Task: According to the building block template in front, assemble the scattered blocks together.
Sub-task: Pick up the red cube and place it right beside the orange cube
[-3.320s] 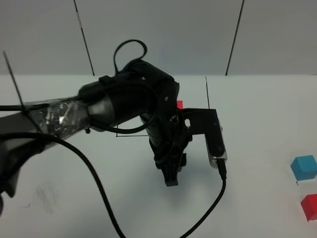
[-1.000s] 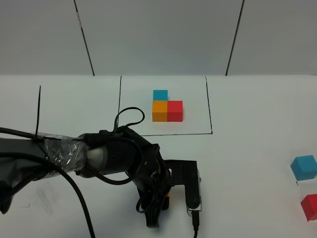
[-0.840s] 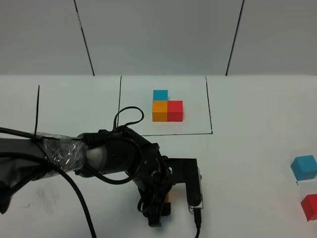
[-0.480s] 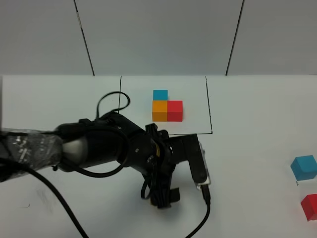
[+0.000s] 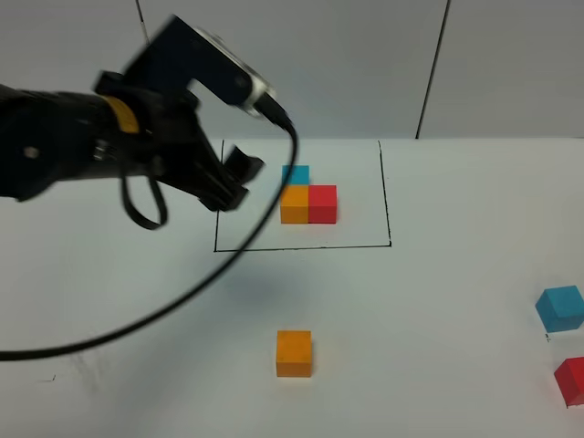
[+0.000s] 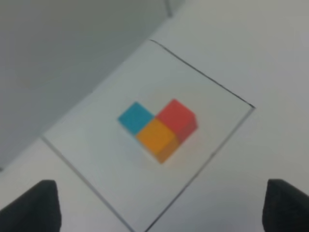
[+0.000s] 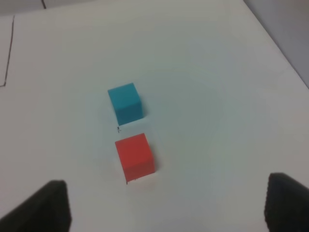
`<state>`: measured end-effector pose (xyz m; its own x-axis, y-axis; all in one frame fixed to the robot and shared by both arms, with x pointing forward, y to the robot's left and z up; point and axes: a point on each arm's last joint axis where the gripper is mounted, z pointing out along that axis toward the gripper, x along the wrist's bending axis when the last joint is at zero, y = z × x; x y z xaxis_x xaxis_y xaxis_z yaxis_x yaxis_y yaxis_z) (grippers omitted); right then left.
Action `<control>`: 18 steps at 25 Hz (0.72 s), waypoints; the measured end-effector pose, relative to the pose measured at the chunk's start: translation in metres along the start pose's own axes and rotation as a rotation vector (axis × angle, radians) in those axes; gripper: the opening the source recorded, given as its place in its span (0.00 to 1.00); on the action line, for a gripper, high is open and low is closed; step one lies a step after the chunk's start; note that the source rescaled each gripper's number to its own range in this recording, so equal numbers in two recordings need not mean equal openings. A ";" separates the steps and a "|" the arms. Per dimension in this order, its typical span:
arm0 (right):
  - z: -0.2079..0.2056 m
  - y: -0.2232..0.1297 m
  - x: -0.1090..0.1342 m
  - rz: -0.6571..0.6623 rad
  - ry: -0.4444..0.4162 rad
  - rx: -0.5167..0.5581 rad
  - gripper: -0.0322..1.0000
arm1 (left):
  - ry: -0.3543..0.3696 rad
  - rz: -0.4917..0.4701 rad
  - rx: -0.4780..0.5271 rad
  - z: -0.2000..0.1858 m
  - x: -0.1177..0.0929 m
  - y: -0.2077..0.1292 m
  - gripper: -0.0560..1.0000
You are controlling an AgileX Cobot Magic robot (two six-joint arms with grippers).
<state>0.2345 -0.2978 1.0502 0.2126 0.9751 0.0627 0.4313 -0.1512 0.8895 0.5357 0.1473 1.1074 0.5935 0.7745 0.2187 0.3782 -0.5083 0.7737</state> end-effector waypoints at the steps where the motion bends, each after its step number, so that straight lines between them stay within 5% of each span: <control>1: 0.000 0.000 0.000 0.000 0.000 0.000 0.67 | 0.038 -0.055 -0.006 -0.012 0.014 -0.001 0.79; 4: 0.000 0.000 0.000 0.000 0.000 0.000 0.68 | 0.153 -0.143 -0.010 -0.048 0.049 -0.008 0.74; 9: 0.000 0.000 0.000 0.000 0.000 0.000 0.68 | 0.347 -0.138 0.050 -0.106 0.083 -0.026 0.72; 13: 0.000 0.000 0.000 0.000 0.000 0.000 0.68 | 0.454 -0.182 0.110 -0.152 0.091 -0.040 0.70; 18: 0.000 0.000 0.000 0.000 0.000 0.000 0.68 | 0.509 -0.164 0.146 -0.208 0.072 -0.053 0.69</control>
<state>0.2345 -0.2978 1.0502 0.2126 0.9751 0.0627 0.4313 -0.1512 0.8895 0.4110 0.3085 1.2060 0.1146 0.9136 0.3901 0.5529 -0.3849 0.7390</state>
